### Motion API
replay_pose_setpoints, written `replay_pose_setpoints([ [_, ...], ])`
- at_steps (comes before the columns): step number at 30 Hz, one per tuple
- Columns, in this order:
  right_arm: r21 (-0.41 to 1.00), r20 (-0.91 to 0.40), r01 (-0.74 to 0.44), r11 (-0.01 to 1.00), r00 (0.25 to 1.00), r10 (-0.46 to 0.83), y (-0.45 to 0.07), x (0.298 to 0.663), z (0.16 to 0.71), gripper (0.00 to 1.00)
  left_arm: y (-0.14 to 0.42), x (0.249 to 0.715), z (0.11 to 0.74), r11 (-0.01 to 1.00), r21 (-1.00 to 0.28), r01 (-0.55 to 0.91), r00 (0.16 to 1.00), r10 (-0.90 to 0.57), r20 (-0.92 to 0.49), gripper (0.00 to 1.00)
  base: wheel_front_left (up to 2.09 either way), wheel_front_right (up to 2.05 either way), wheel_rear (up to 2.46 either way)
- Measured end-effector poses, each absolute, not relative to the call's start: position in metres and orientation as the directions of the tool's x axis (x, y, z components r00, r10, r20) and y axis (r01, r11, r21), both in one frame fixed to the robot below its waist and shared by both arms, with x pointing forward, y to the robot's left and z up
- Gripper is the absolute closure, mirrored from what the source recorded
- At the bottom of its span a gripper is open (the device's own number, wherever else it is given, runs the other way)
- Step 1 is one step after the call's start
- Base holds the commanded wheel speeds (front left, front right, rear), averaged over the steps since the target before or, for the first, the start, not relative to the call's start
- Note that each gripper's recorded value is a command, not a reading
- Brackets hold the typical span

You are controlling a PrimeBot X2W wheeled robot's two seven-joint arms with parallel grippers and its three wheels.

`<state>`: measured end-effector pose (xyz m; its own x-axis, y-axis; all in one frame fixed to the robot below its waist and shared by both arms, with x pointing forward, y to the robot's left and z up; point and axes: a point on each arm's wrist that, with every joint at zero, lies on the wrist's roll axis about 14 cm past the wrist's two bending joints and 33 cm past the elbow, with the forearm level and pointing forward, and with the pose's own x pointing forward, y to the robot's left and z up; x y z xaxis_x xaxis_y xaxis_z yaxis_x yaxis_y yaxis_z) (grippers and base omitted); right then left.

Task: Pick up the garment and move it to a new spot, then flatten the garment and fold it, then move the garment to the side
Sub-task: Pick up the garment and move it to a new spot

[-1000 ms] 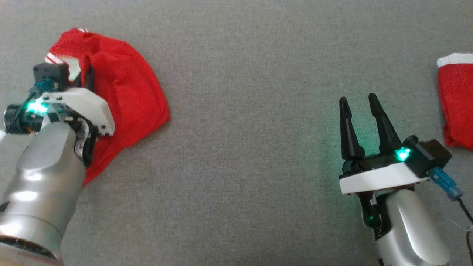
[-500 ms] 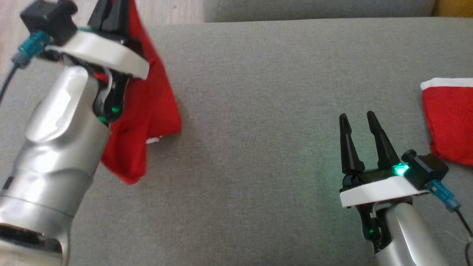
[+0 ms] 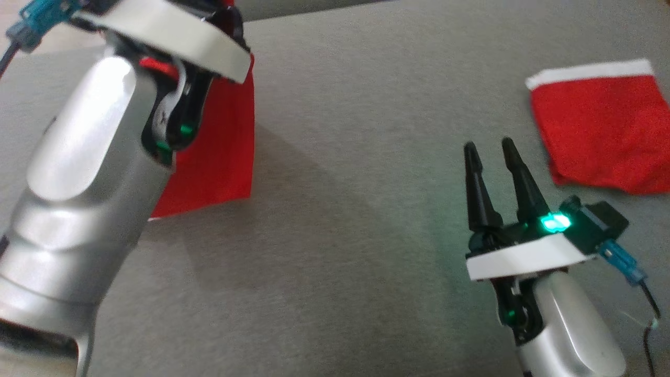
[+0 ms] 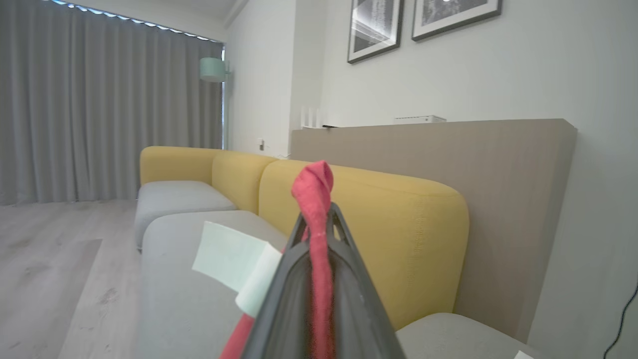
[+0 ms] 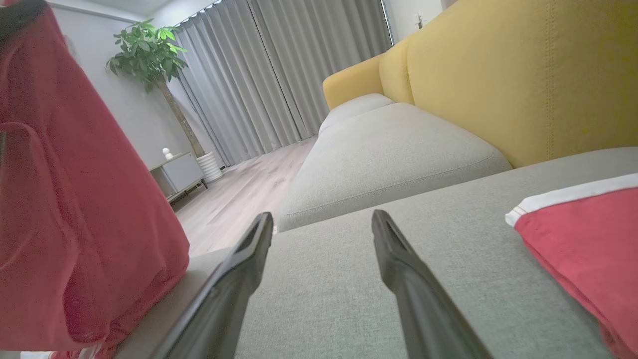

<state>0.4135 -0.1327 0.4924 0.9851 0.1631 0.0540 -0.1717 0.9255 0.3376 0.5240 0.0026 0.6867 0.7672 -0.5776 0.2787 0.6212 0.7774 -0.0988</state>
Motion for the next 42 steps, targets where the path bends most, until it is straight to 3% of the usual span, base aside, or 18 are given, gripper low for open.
replay_pose_setpoints([
  [12,0.371,0.078,-0.042,0.928,0.997,0.014,-0.183,0.398,0.506,0.00,-0.119,0.556,0.689,0.616,0.056,0.786,0.578,-0.763,0.290,1.00,0.00,0.00,0.00],
  [13,0.369,0.075,-0.032,0.929,0.997,0.004,-0.186,0.396,0.506,0.00,-0.124,0.562,0.683,0.617,0.052,0.785,0.582,-0.764,0.279,0.78,0.00,0.00,0.00],
  [14,0.368,0.072,-0.021,0.930,0.997,-0.006,-0.189,0.394,0.505,0.00,-0.128,0.568,0.676,0.622,0.048,0.781,0.590,-0.762,0.267,0.00,0.00,0.00,0.00],
  [21,0.365,0.045,0.005,0.931,0.999,-0.023,-0.194,0.394,0.496,0.00,-0.120,0.605,0.624,0.682,0.004,0.732,0.668,-0.718,0.196,0.00,0.00,0.00,0.00],
  [29,0.340,0.061,-0.054,0.939,0.998,0.035,-0.178,0.406,0.498,0.00,-0.068,0.608,0.627,0.744,0.008,0.668,0.725,-0.652,0.222,0.00,0.00,0.00,0.00],
  [34,0.316,0.076,-0.080,0.945,0.995,0.059,-0.171,0.411,0.501,0.00,-0.020,0.588,0.607,0.798,-0.049,0.601,0.788,-0.582,0.198,0.00,0.00,0.00,0.00],
  [42,0.291,0.077,-0.113,0.950,0.993,0.095,-0.157,0.409,0.500,0.00,0.064,0.517,0.540,0.892,-0.126,0.434,0.901,-0.429,0.069,0.00,0.00,0.00,0.00],
])
